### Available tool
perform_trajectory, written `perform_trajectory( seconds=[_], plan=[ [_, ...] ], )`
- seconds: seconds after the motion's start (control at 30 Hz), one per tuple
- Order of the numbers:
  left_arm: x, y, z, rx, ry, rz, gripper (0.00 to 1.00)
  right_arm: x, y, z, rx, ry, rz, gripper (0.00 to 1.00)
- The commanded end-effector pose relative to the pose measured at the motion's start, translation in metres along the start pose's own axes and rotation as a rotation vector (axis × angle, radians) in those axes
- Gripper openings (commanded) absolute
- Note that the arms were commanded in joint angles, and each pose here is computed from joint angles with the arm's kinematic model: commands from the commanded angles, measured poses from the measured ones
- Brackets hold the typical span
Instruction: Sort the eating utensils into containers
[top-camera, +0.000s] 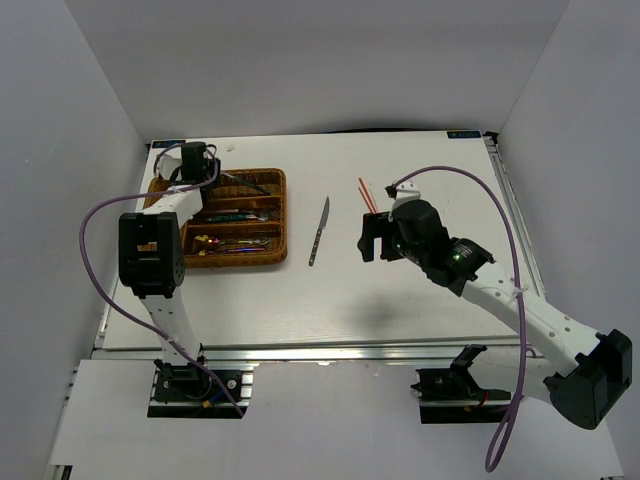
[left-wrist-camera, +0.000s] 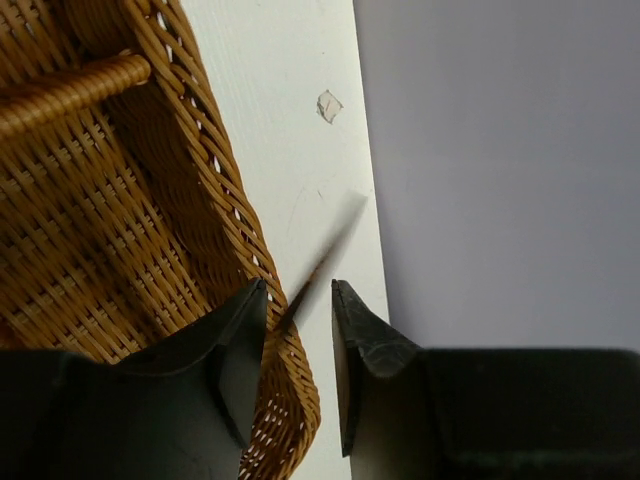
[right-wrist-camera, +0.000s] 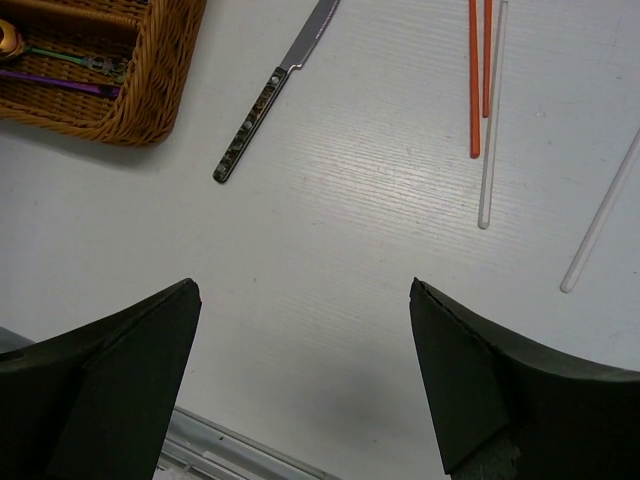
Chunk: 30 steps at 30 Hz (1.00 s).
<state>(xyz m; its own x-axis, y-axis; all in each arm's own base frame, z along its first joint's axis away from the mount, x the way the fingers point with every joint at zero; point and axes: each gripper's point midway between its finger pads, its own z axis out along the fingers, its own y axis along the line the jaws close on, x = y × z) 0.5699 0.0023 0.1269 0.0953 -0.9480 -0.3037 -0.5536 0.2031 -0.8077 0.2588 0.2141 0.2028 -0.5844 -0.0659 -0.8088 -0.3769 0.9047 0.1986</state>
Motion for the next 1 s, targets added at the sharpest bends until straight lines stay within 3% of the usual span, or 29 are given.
perform_trajectory(
  seconds=[0.0, 0.1, 0.3, 0.4, 0.43, 0.47, 0.63, 0.8, 0.97],
  plan=[
    [-0.005, -0.003, -0.010, -0.009, -0.007, -0.013, 0.44, -0.005, 0.003, 0.000, -0.026, -0.016, -0.012, 0.89],
    [-0.001, 0.004, -0.014, -0.031, 0.012, -0.022, 0.52, -0.005, 0.005, 0.001, -0.034, -0.013, -0.008, 0.89],
    [-0.010, -0.006, -0.041, 0.003, 0.007, -0.026, 0.58, -0.004, 0.010, 0.013, -0.040, 0.001, 0.006, 0.89],
    [-0.026, -0.018, -0.061, 0.011, -0.035, -0.004, 0.68, -0.001, 0.013, 0.023, -0.044, 0.022, 0.023, 0.89],
    [-0.029, -0.021, -0.065, 0.007, -0.044, 0.016, 0.86, -0.004, 0.016, 0.026, -0.049, 0.021, 0.031, 0.89],
    [-0.034, -0.028, -0.070, 0.017, -0.052, 0.028, 0.97, -0.004, 0.017, 0.029, -0.049, 0.029, 0.036, 0.89],
    [-0.066, -0.048, -0.075, -0.021, -0.079, 0.131, 0.98, -0.004, 0.024, 0.056, -0.013, 0.092, 0.110, 0.89],
    [-0.072, -0.056, -0.089, -0.036, -0.041, 0.256, 0.98, 0.006, 0.019, 0.090, 0.102, 0.174, 0.191, 0.89],
    [-0.065, -0.061, -0.126, 0.018, 0.055, 0.490, 0.98, 0.006, 0.011, 0.121, 0.242, 0.172, 0.325, 0.89]
  ],
)
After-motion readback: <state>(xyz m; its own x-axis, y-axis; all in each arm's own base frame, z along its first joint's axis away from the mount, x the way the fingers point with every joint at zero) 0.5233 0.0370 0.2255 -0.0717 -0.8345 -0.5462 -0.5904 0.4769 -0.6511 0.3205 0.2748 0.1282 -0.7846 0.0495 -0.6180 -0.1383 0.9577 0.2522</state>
